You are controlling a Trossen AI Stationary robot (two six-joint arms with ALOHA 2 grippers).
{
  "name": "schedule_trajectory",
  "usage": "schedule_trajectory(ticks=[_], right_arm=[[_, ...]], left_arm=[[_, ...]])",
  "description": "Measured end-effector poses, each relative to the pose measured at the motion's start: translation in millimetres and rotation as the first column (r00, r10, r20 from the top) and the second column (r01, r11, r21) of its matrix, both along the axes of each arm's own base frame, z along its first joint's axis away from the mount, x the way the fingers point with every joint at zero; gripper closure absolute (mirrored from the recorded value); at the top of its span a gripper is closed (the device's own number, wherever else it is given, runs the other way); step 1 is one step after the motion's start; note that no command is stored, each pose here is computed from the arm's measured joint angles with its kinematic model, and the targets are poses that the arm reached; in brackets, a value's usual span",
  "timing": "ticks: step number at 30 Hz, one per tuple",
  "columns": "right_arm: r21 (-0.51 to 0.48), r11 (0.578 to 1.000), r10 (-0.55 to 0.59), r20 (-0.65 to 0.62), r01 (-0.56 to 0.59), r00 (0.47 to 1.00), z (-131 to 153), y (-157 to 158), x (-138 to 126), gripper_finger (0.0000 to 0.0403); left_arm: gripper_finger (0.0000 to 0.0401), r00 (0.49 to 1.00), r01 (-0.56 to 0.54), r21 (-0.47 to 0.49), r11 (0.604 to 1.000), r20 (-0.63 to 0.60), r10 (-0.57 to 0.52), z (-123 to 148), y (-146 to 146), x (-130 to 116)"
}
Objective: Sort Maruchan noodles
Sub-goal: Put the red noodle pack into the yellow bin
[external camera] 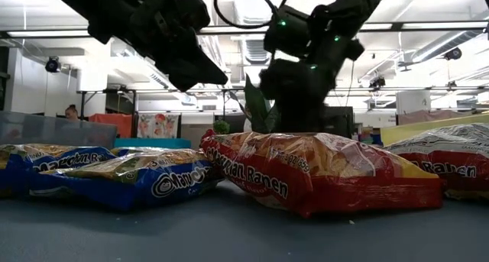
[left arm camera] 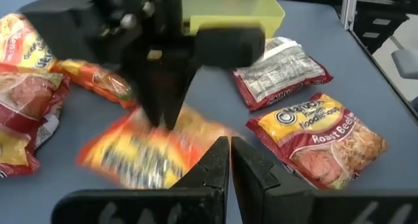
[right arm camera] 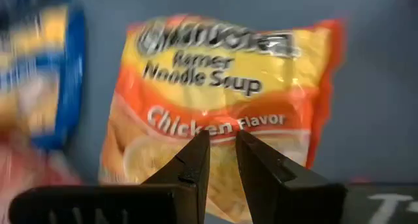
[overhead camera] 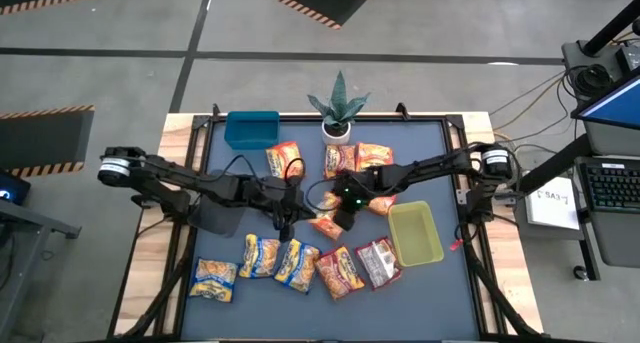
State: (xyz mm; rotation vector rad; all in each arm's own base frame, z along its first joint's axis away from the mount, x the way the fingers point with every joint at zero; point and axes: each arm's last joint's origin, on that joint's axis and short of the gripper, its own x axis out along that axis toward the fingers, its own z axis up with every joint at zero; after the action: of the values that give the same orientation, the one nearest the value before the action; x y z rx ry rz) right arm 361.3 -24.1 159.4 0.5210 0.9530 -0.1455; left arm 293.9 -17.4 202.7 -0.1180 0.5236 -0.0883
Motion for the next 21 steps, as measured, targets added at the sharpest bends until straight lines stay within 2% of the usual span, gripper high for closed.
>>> schedule_trajectory(ticks=[3,6,9,14,21], right_arm=[[-0.027,0.999,-0.022,0.106,0.025,0.994,7,-2,12,0.0335],[-0.044,0.999,0.001,0.127,0.005,0.992,21,-4,14,0.0335],[-0.056,0.998,0.013,0.089,-0.008,0.996,32,-8,8,0.0335],[-0.053,0.999,-0.008,0.057,0.011,0.998,49,-13,-6,0.0335],[-0.030,0.999,-0.030,-0.022,0.029,0.999,47,-12,-23,0.0335]], left_arm=[[0.0401,1.000,0.000,0.000,1.000,0.002,0.000,1,0,-1],[0.0401,1.000,0.006,-0.012,1.000,-0.030,-0.007,-2,0,-2],[0.0401,0.997,0.028,-0.047,0.998,-0.069,-0.031,-9,-2,-3],[0.0401,0.994,0.040,-0.054,0.998,-0.103,-0.045,-27,-6,2],[0.0401,0.985,0.040,-0.052,0.998,-0.166,-0.048,-48,-8,7]])
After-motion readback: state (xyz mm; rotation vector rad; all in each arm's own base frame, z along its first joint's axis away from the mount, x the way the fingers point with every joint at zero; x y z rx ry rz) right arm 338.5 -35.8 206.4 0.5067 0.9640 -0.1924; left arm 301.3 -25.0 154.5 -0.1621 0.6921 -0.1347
